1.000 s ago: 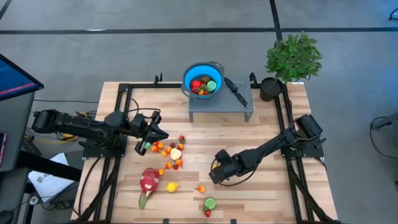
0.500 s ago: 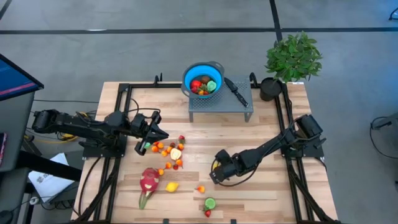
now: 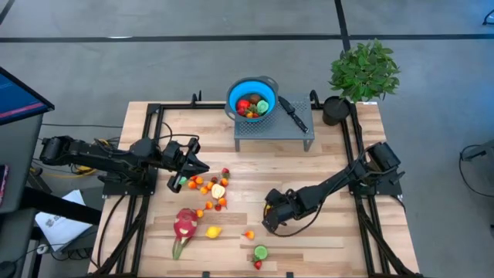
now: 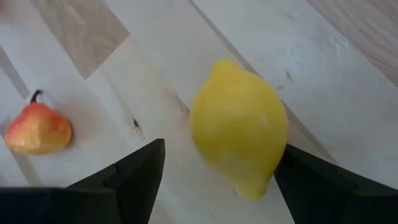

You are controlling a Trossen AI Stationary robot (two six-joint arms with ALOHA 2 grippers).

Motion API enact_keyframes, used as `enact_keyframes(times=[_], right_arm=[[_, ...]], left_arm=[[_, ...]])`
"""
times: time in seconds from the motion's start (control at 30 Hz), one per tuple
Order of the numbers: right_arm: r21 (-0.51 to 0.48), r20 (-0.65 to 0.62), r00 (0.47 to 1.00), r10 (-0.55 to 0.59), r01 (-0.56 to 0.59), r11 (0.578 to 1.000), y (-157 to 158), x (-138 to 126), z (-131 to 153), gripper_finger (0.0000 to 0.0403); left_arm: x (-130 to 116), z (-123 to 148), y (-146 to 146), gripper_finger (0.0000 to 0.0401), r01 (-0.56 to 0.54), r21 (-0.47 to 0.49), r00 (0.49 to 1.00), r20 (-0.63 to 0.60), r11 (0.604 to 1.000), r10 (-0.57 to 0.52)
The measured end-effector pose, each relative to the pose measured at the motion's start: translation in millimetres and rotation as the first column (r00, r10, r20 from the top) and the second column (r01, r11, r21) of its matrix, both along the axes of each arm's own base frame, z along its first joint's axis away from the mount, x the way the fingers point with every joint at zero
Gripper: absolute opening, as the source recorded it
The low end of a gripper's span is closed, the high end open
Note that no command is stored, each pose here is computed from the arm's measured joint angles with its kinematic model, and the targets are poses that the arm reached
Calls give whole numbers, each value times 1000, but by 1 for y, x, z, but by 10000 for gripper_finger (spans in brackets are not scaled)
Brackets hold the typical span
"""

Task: Pick & Place Fruit
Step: Put the right lemon into the strainer bowl

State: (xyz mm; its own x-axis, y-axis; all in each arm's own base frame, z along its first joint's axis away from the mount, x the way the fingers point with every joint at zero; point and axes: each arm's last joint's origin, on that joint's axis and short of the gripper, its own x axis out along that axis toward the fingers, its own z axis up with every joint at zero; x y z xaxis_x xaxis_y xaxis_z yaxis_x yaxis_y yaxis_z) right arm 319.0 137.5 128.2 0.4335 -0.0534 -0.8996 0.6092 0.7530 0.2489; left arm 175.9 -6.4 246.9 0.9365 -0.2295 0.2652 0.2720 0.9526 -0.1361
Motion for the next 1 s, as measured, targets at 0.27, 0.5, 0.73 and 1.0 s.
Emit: enact_keyframes(times=[0.27, 0.5, 0.73, 1.0], right_arm=[[-32, -8, 998, 66, -66, 997, 0, 0, 0, 285], [-87, -67, 989, 131, -137, 987, -2, 1, 8, 286], [-116, -74, 968, 241, -249, 962, 1, 5, 16, 286], [-138, -49, 945, 322, -326, 935, 3, 8, 18, 286]], left_arm=[[0, 0, 0, 26, 0, 0, 1000, 0, 1000, 0], [0, 0, 0, 26, 0, 0, 1000, 0, 1000, 0], [0, 0, 0, 26, 0, 0, 1000, 0, 1000, 0], [0, 0, 0, 26, 0, 0, 1000, 0, 1000, 0]])
